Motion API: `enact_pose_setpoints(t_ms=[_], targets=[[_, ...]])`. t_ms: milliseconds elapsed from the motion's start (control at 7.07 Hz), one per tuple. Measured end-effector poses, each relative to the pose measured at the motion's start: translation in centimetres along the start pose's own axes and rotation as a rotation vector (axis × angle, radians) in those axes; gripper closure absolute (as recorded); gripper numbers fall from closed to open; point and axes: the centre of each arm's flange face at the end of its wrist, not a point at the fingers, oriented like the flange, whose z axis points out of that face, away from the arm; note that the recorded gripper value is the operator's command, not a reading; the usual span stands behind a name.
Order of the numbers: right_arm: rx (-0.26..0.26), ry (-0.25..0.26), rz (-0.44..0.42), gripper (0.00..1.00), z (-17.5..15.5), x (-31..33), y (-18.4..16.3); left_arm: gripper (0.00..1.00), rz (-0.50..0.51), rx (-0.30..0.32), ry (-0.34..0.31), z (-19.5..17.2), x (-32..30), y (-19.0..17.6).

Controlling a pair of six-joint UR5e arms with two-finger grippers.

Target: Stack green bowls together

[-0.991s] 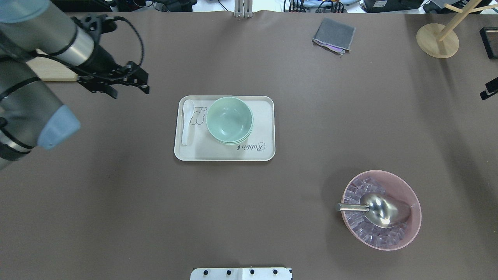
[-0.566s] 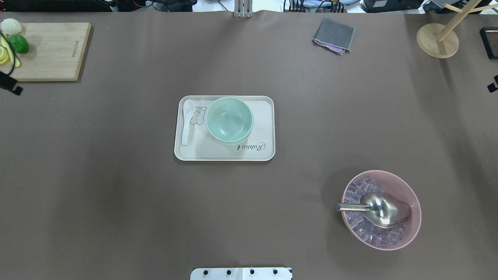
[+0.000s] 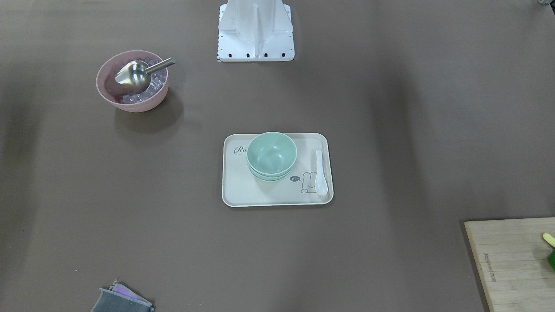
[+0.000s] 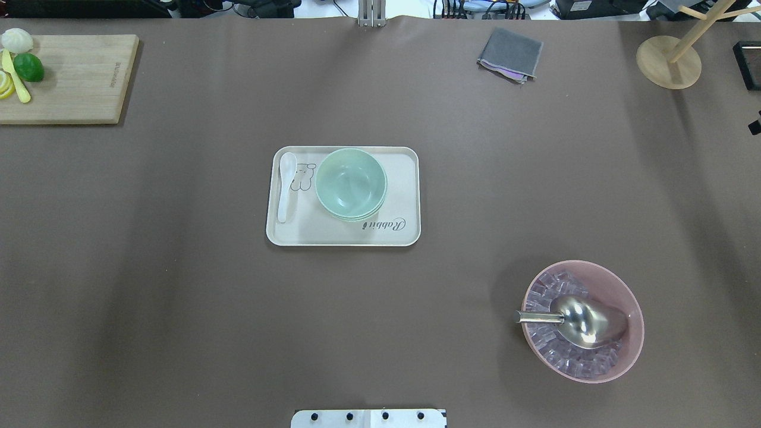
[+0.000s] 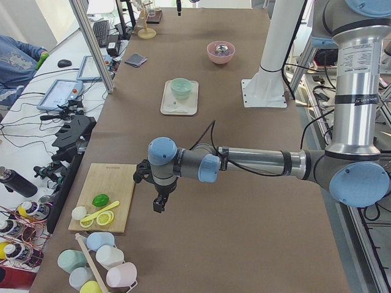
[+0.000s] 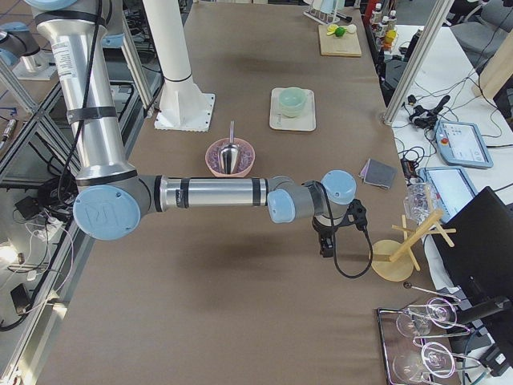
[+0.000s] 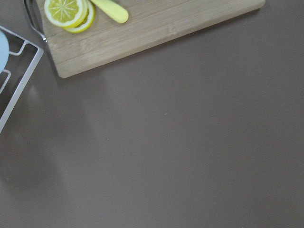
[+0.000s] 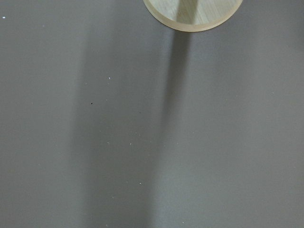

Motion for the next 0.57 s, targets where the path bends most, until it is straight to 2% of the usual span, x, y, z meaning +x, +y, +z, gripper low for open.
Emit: enact_pose_setpoints(t_ms=[566], targets=[[0.001,0.003,0.000,0.00,0.0,0.1,0.1,0.01,-0.020,0.024,0.011,-0.5,-0.8,2.2]])
